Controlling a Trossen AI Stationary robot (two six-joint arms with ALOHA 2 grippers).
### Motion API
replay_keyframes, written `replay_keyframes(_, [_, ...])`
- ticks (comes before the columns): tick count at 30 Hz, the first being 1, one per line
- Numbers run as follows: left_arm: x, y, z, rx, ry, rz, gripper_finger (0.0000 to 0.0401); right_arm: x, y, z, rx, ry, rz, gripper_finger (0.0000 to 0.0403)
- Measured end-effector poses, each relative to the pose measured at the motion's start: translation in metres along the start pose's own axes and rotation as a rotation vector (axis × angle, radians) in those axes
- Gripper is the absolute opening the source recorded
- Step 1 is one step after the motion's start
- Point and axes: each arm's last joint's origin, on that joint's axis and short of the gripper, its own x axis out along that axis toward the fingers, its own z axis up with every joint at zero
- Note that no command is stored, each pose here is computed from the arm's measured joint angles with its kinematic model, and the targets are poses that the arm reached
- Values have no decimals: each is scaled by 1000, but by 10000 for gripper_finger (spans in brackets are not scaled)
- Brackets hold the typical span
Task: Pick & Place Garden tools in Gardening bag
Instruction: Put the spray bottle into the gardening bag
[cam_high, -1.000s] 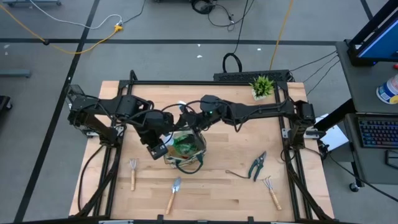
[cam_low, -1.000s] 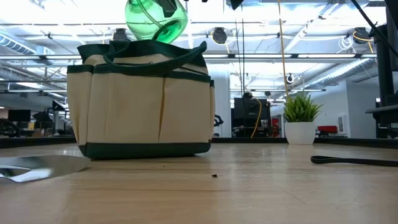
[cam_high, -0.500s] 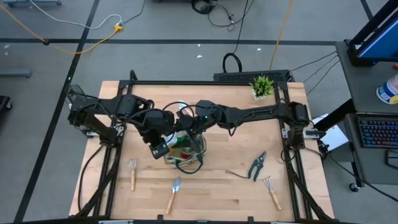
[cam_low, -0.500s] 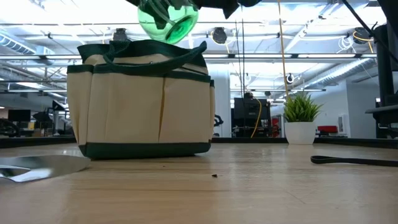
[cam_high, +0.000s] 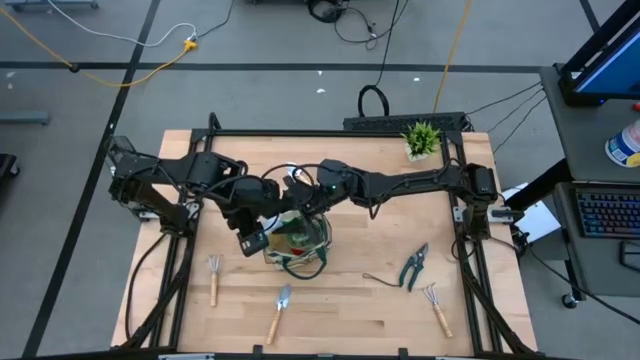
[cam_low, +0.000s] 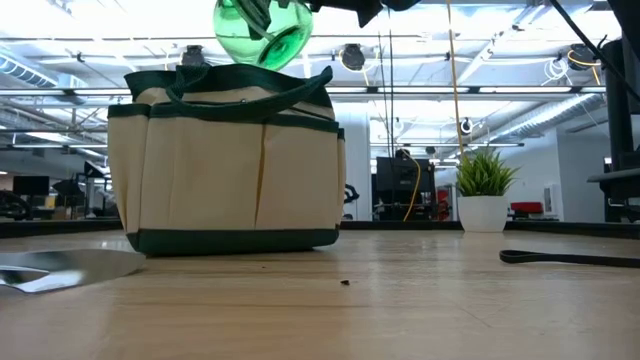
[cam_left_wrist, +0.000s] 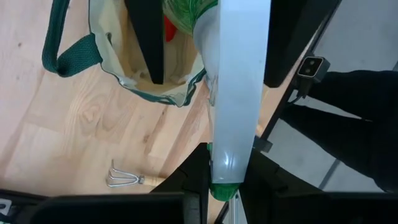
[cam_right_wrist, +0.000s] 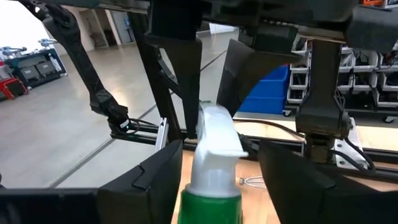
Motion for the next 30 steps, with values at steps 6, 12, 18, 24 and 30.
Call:
replay_keyframes(6, [0,0,0,10,5,0,59,0,1,4,6,-42,5,172])
replay_keyframes(12, [0,0,0,24,5,0,59,0,0,6,2,-60,-19,154])
replay_keyframes(18, [0,0,0,24,6,2,59,0,0,6,2,-59,-19,127])
replay_keyframes(24, [0,1,-1,22,11,9,59,0,0,6,2,-59,-17,83])
replay_keyframes(30, [0,1,-1,22,13,12,59,0,0,4,14,-41,-15,43])
